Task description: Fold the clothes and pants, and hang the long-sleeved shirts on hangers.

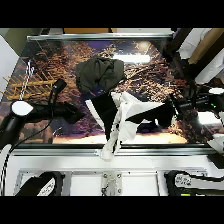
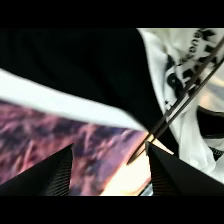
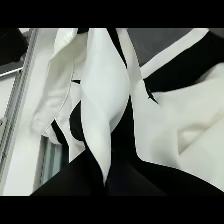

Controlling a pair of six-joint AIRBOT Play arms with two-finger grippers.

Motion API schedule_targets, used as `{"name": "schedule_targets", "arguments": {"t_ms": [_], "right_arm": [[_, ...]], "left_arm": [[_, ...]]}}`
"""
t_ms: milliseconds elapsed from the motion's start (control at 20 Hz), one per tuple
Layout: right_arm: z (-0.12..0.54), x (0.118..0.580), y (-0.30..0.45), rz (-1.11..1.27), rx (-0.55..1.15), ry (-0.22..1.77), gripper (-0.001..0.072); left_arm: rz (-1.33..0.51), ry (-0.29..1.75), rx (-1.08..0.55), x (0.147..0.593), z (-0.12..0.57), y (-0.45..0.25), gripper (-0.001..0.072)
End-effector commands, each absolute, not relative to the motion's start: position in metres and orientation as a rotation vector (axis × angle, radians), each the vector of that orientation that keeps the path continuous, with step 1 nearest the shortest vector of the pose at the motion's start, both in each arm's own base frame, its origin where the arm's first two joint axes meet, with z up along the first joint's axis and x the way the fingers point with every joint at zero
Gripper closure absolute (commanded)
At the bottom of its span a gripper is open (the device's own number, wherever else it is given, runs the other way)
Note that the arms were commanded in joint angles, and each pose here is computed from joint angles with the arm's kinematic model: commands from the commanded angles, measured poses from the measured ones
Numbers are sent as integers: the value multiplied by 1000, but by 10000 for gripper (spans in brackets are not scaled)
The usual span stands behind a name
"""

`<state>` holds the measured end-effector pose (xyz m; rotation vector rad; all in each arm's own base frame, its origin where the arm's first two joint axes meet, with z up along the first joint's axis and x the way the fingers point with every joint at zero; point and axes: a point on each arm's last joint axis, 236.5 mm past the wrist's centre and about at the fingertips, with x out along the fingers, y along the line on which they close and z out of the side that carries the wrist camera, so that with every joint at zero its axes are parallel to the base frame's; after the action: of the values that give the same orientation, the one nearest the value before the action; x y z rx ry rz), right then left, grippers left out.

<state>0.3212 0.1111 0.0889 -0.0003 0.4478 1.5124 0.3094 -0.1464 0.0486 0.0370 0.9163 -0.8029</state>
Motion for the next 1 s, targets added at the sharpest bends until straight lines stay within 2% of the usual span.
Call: {"name": "schedule_targets", "arguments": {"t_ms": [0,50,150,350,600,700,850,950], "right_arm": [[131,336,116,1442,8,294,701],[138,343,116,1399,-5,274,700],[145,355,114,1314,-17,285,701],[159,362,112,1238,-57,269,701],[174,363,111,1184,-105,241,700],[175,363,111,1183,-108,239,700],[175,363,111,1181,-107,240,700],[175,363,111,1182,-107,240,700]], "left_arm": [[-560,1033,-116,288,39,-125,240],[-539,1078,-191,275,28,-133,238],[-515,1156,-334,250,5,-155,6],[-421,1266,-535,221,-39,-192,27],[-244,1389,-743,216,-74,-217,26],[-285,1394,-801,222,-72,-239,26],[-444,1381,-809,225,-55,-275,26],[-488,1363,-802,230,-47,-286,25]]}}
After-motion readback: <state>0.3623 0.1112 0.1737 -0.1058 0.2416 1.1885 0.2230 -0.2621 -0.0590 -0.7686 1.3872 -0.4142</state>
